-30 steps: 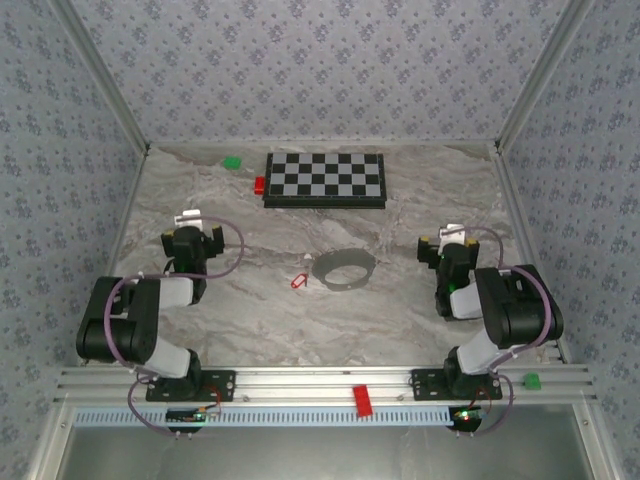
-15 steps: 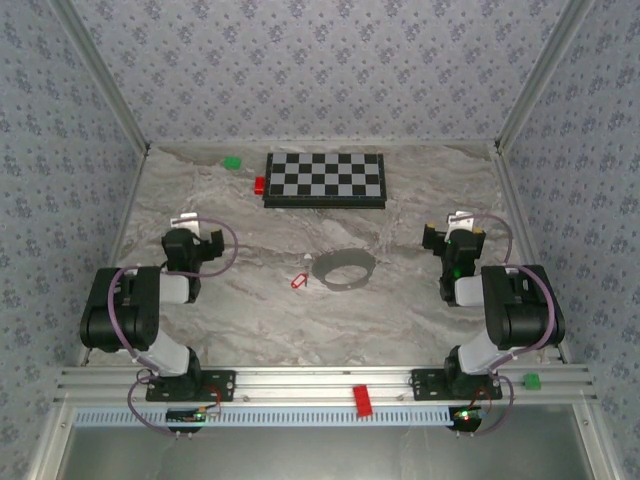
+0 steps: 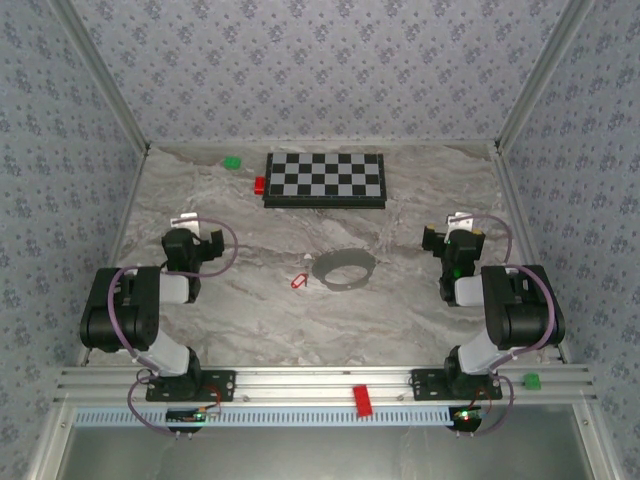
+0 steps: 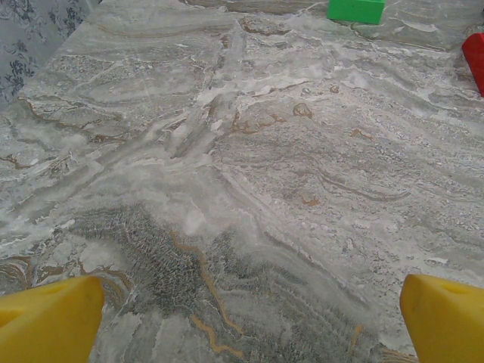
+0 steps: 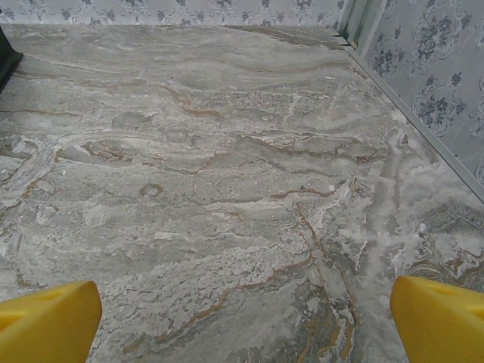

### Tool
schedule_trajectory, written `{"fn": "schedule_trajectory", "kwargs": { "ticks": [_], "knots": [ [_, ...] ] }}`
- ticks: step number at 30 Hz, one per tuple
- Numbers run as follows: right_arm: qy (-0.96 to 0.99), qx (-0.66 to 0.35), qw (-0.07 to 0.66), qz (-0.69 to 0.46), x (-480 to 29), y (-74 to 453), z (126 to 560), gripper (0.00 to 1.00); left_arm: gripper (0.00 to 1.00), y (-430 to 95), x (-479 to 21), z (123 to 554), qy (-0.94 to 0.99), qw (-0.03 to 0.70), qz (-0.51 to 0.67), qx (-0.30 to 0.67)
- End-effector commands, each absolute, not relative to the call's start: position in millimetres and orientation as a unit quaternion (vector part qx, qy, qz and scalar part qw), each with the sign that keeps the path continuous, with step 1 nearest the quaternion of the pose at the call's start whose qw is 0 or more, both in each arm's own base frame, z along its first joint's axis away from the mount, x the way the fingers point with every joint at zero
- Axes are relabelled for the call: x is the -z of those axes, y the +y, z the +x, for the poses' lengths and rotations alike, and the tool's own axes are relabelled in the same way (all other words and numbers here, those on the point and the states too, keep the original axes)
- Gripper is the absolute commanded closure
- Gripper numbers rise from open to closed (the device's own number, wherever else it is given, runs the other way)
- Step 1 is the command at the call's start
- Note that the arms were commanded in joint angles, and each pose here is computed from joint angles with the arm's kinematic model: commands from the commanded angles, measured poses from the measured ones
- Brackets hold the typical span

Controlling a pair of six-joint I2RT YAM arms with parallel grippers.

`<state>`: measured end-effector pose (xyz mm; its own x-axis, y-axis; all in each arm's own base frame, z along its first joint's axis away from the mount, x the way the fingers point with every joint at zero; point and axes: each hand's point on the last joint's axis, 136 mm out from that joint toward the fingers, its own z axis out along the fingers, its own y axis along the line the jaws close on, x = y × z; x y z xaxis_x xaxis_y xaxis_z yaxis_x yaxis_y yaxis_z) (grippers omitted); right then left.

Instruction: Put the keys on the keyring

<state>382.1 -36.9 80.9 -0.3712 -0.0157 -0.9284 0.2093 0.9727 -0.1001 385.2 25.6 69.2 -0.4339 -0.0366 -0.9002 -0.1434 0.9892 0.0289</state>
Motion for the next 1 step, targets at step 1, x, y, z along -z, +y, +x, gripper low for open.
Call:
{"fn": "schedule_trajectory", "kwargs": {
  "ticks": [1],
  "knots": [
    [0.815,0.099,0.567,0.070,-89.5,-39.5,385.3,0.01,0.00,19.3,-87.9,396.7,0.830,0.555,-0.045,-0.033]
  ]
}}
